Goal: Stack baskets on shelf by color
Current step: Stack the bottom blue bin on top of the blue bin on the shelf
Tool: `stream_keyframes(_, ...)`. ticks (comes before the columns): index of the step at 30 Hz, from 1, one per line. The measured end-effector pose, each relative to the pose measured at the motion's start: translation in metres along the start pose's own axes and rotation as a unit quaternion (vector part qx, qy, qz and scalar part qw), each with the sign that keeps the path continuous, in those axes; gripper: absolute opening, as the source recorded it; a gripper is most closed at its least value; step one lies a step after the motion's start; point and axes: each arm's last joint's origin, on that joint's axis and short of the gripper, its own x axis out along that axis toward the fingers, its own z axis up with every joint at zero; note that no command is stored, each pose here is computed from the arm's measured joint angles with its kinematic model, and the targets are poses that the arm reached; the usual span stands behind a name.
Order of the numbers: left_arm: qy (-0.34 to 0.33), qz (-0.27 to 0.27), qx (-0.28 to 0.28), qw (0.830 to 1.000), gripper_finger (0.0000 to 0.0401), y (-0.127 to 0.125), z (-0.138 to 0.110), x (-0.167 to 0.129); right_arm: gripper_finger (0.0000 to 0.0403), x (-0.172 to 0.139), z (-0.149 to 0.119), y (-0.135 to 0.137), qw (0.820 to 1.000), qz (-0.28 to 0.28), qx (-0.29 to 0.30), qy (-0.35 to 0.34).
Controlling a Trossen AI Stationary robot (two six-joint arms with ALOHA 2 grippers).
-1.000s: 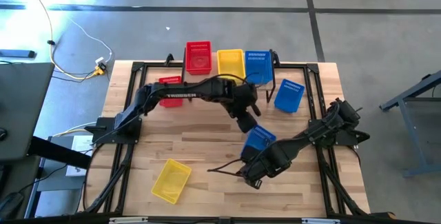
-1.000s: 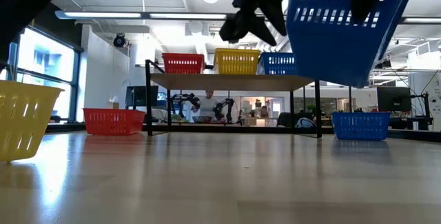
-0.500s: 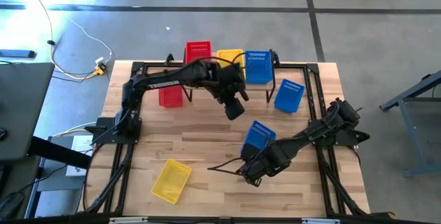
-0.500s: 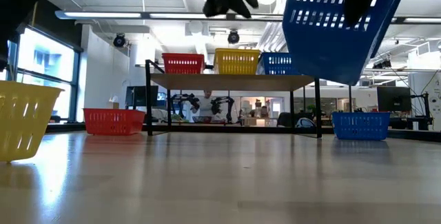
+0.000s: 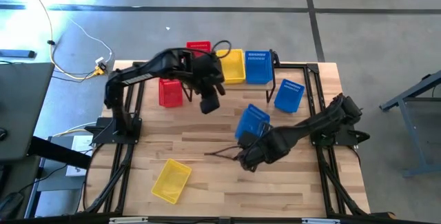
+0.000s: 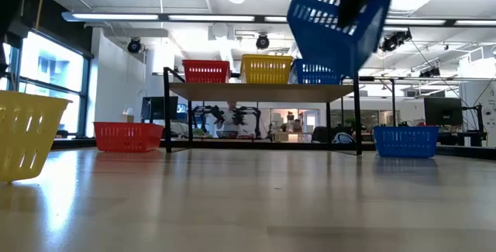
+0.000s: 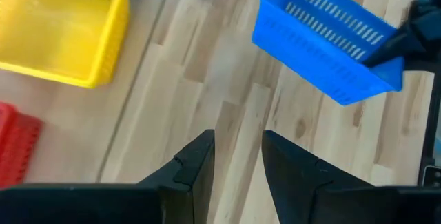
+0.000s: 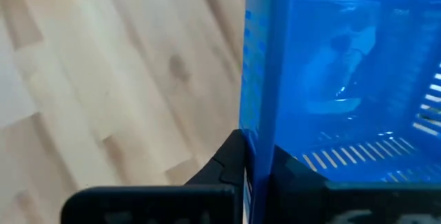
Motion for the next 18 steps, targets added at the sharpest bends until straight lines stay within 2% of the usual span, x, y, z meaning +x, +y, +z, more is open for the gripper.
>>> stream_keyframes(7, -0.027, 0.003, 0.000, 1.000, 0.0111, 0.012, -0.009, -0.031, 0.0000, -0.018, 0.017, -0.033, 0.998, -0.019, -0.029, -0.044)
stream_keyframes(18, -0.012, 0.025, -0.034, 0.999, 0.0110, 0.038, -0.018, -0.045, 0.0000, -0.053, 0.039, -0.105, 0.984, -0.081, -0.116, -0.110)
